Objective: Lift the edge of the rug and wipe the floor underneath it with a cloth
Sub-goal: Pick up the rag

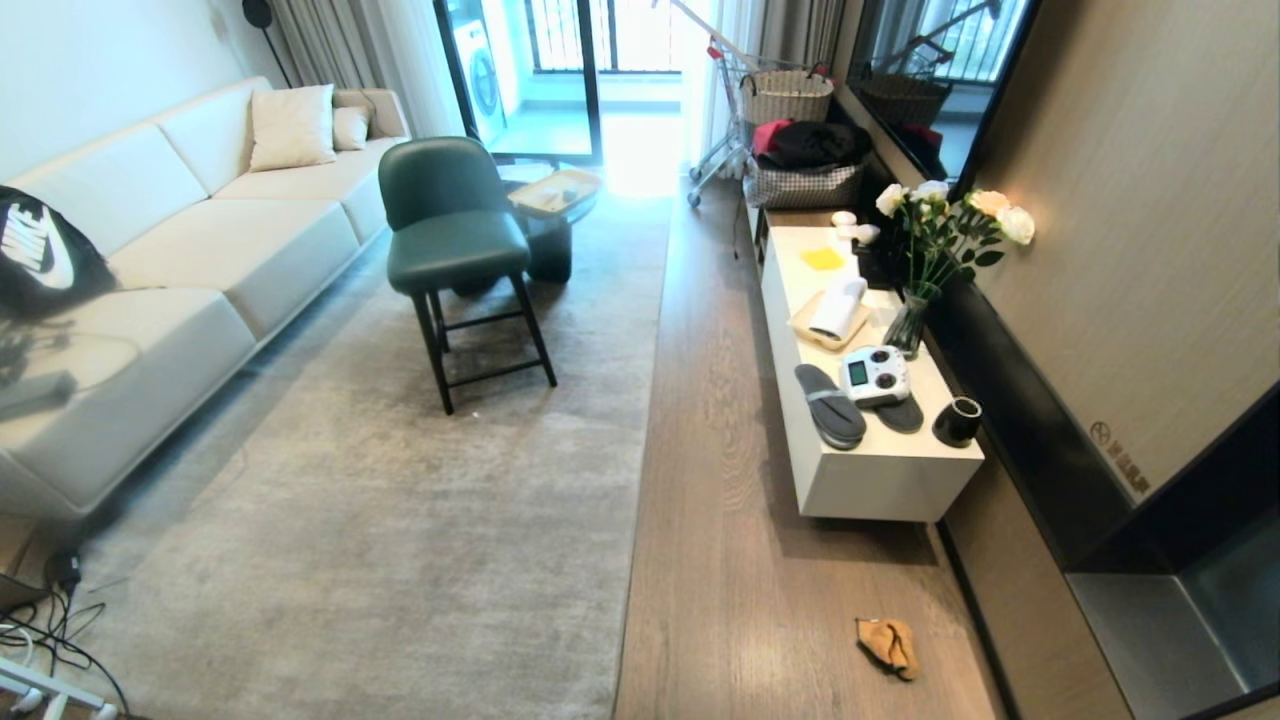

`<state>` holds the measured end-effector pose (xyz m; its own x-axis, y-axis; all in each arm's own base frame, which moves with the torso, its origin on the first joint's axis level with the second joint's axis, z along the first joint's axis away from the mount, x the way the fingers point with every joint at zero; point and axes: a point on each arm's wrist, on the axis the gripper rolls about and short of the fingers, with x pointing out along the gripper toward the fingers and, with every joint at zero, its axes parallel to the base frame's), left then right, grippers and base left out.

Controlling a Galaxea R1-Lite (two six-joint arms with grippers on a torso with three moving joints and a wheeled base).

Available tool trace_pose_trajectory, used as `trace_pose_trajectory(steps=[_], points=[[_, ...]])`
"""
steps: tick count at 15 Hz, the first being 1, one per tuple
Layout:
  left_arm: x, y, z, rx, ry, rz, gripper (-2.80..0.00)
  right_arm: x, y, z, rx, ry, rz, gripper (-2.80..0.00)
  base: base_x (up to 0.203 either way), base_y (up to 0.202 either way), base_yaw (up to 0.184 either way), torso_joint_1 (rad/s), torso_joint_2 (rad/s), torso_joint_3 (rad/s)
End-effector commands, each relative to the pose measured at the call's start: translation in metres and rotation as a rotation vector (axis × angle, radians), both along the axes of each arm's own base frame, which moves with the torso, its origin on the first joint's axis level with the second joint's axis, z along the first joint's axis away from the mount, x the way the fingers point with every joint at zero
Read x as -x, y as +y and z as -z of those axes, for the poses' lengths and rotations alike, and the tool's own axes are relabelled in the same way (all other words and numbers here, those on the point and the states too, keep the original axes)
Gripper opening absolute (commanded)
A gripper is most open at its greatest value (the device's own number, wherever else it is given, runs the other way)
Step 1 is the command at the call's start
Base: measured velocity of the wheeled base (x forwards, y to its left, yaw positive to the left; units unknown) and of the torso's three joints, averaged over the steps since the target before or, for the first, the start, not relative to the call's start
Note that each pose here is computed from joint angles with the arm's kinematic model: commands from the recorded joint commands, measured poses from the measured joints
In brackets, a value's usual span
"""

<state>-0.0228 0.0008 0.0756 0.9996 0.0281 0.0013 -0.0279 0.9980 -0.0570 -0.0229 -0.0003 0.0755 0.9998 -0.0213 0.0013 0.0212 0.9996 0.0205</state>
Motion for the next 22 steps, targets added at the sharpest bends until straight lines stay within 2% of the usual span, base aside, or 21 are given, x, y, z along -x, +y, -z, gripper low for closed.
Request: trace_pose_trajectory(steps=[1,22], points=[[0.0000,0.0000,0.0000,0.001,0.000,-0.001,-2.80,-0.0001,0.0000,0.0000,-0.001,0.001,0.000,-2.80,0.000,0.000,0.000,0.000,0.00,0.000],[0.0000,0.0000,0.0000,0.001,0.000,-0.001,-2.80,-0.0001,0.0000,0.0000,-0.003,0.001,0.000,-2.80,0.000,0.000,0.000,0.000,0.00,0.000]])
